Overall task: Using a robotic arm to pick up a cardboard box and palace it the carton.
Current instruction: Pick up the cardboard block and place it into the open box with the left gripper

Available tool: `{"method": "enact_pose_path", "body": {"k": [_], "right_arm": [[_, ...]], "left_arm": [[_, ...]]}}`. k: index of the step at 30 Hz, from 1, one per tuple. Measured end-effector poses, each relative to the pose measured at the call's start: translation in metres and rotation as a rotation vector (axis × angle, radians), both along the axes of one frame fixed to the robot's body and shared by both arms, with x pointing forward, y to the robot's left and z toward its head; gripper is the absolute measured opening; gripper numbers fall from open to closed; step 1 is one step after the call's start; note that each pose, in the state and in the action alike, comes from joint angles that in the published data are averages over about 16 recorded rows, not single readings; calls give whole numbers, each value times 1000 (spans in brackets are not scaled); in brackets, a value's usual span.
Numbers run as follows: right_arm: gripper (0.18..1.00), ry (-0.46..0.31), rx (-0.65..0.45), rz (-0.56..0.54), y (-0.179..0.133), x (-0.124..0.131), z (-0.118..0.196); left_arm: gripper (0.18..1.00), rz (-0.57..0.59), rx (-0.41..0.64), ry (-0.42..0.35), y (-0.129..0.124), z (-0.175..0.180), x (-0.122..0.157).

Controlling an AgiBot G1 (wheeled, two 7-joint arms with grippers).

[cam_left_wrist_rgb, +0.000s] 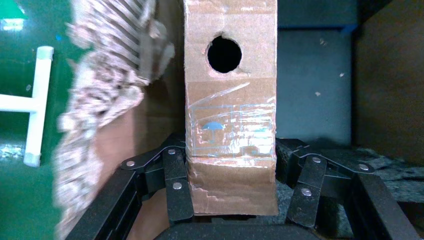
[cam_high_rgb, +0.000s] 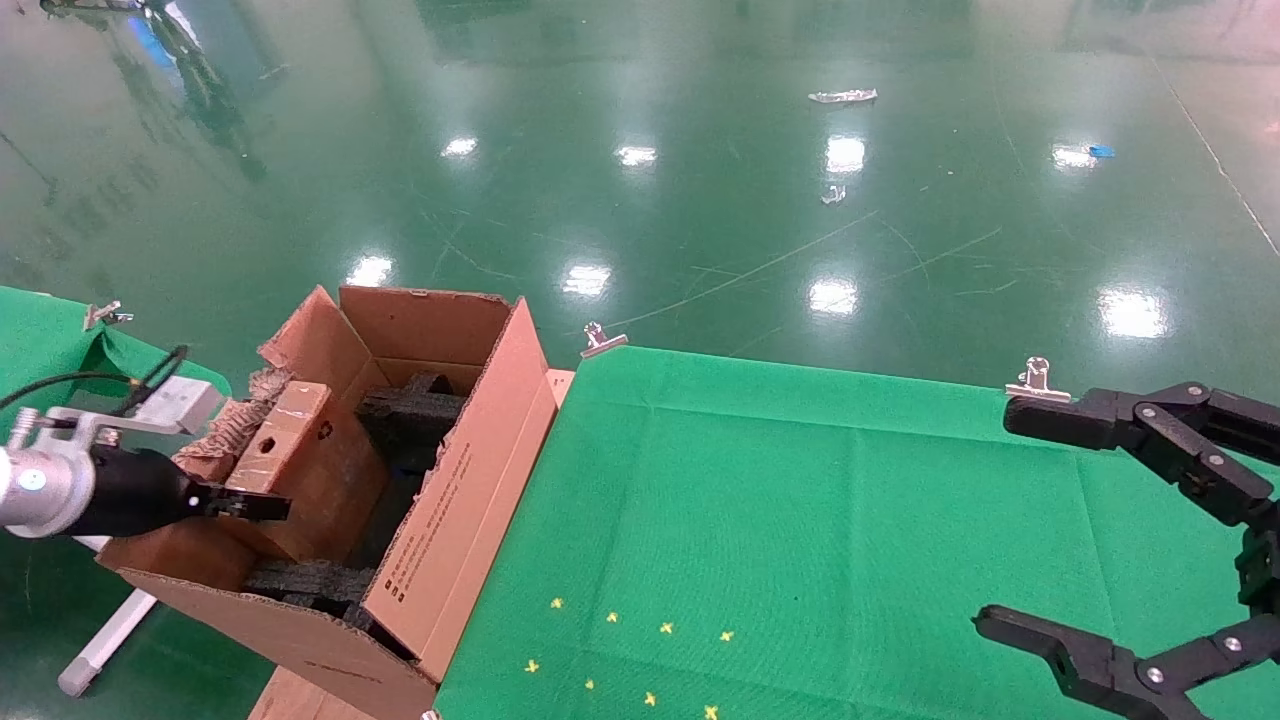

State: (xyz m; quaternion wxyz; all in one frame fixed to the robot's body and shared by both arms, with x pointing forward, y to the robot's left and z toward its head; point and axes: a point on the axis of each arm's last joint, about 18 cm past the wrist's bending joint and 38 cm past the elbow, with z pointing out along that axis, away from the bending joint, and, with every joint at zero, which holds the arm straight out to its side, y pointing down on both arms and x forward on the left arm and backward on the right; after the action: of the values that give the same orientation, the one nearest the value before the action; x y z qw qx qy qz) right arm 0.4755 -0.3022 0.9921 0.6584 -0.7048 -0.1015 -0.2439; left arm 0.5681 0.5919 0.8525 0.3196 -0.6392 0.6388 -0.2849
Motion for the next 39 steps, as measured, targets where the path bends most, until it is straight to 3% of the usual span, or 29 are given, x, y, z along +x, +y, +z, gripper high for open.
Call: {"method": "enact_pose_path", "body": {"k": [10, 22, 28, 39], "right_arm": [[967, 0, 0, 0, 0, 0, 0], [1000, 0, 0, 0, 0, 0, 0], [1000, 0, 0, 0, 0, 0, 0], [1000, 0, 0, 0, 0, 0, 0]], "left_arm": [[307, -23, -8, 57, -10, -32, 24], [302, -41, -8, 65, -10, -39, 31], [342, -42, -9, 63, -8, -37, 30], [521, -39, -4, 52, -4, -30, 30]]}}
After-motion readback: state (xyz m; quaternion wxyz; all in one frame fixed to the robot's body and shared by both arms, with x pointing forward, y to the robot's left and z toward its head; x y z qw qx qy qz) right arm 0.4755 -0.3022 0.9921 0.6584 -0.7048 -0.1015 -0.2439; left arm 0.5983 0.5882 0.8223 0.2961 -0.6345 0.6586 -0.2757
